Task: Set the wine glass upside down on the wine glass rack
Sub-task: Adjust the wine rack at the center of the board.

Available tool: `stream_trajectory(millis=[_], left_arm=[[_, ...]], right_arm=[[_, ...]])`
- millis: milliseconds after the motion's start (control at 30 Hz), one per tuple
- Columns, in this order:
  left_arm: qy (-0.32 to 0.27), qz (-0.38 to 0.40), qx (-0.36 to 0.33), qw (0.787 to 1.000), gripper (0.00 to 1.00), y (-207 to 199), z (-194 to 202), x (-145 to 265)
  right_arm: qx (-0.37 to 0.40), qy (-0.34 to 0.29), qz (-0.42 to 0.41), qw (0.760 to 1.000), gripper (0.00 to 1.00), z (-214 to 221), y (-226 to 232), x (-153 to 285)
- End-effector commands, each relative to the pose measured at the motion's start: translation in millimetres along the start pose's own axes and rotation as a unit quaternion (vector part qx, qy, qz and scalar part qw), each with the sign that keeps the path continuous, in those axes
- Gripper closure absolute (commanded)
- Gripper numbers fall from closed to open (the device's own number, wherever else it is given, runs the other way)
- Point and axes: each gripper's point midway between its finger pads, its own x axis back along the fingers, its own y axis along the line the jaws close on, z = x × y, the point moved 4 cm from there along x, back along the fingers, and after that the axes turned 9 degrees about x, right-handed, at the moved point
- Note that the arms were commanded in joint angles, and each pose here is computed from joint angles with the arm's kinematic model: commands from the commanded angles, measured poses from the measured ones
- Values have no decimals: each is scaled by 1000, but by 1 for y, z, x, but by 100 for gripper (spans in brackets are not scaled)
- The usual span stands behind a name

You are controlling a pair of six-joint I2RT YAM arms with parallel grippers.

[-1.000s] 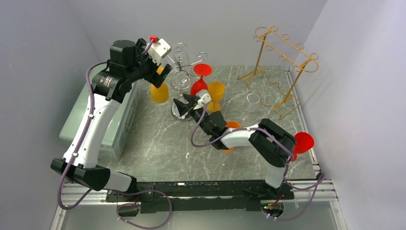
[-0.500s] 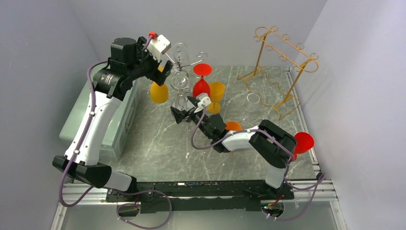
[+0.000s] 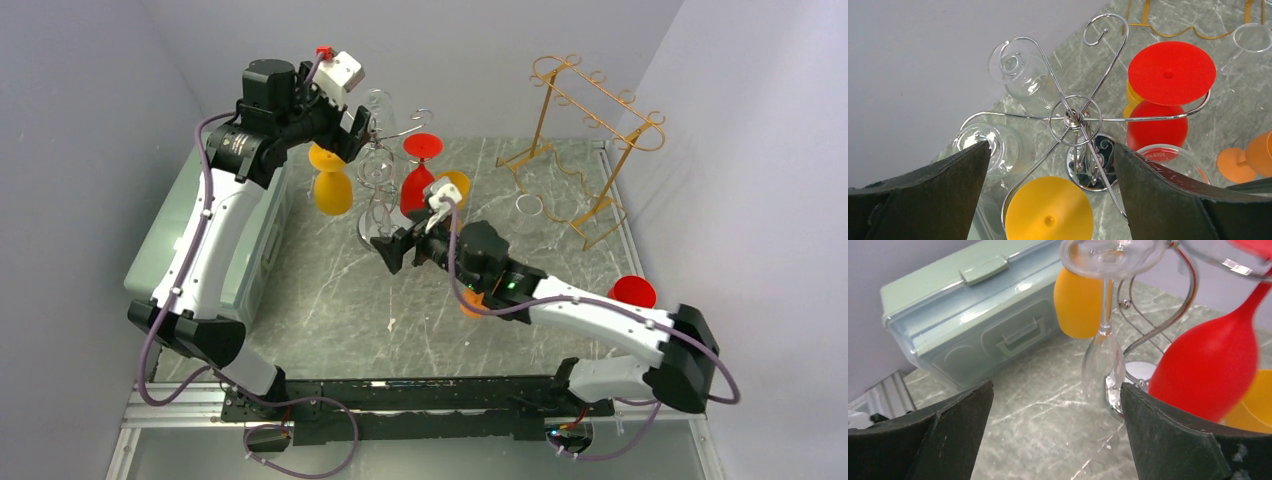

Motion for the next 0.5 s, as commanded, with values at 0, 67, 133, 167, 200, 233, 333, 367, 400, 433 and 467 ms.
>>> stream_trajectory(millis=[0, 67, 133, 167, 200, 233, 333, 367, 400, 433, 467], left_arm=[[-17, 25, -4, 1000, 2, -4, -12, -3], [-11, 33, -11, 999, 5, -5, -9, -8], [-8, 36, -20, 999, 8, -4, -7, -12], [-8, 35, -23, 999, 9, -3, -6, -13], [-8, 36, -29, 999, 11, -3, -6, -13], [-7, 38, -32, 999, 12, -3, -5, -13], [-8, 44, -36, 998, 14, -5, -3, -14], [-9, 49, -36, 998, 15, -6, -2, -14], [-8, 51, -35, 998, 17, -7, -1, -14], [-8, 53, -35, 998, 18, -7, 0, -15], [-8, 54, -35, 998, 19, -7, 0, -15]], right_arm=[[0, 109, 11, 994, 0, -34, -8, 39], [1, 115, 31, 993, 0, -68, -20, 44], [-11, 114, 39, 993, 0, -104, -34, 44], [-19, 113, 46, 992, 0, -119, -43, 41], [-28, 107, 52, 992, 0, -135, -52, 39], [-38, 104, 61, 992, 0, -147, -64, 34], [-49, 113, 104, 987, 0, -164, -101, 18], [-54, 112, 120, 985, 0, -169, -118, 8], [-60, 106, 125, 985, 0, -175, -125, 4], [-71, 113, 129, 983, 0, -168, -138, -6], [-80, 111, 134, 982, 0, -168, -153, -12]])
